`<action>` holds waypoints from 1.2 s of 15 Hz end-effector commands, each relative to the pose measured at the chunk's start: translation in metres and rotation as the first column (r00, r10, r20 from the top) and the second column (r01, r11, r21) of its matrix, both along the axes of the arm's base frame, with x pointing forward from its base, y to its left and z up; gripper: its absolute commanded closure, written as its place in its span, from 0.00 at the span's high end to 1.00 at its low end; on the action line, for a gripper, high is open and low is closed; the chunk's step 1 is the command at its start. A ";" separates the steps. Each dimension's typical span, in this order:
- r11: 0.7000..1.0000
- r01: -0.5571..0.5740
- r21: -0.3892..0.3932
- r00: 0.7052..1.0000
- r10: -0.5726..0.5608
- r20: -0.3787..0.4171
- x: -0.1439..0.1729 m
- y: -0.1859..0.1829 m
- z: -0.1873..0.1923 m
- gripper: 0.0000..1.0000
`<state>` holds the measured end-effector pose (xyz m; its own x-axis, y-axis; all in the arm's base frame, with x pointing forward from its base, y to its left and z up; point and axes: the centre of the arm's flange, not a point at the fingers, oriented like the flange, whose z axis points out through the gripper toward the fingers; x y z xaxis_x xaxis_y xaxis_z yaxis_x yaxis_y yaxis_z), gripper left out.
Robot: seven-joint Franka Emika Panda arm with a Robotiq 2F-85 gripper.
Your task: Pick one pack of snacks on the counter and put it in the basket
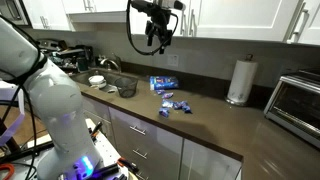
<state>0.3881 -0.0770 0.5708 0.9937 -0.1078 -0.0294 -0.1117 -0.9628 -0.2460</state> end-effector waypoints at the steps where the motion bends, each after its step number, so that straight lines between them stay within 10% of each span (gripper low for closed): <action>1: 1.000 0.000 0.000 1.000 0.000 0.000 0.000 0.000 0.000 1.00; 6: 1.000 0.004 -0.021 1.000 -0.004 -0.004 0.009 0.003 -0.012 1.00; 18: 0.953 -0.132 -0.271 0.991 0.125 -0.045 0.147 0.054 -0.214 1.00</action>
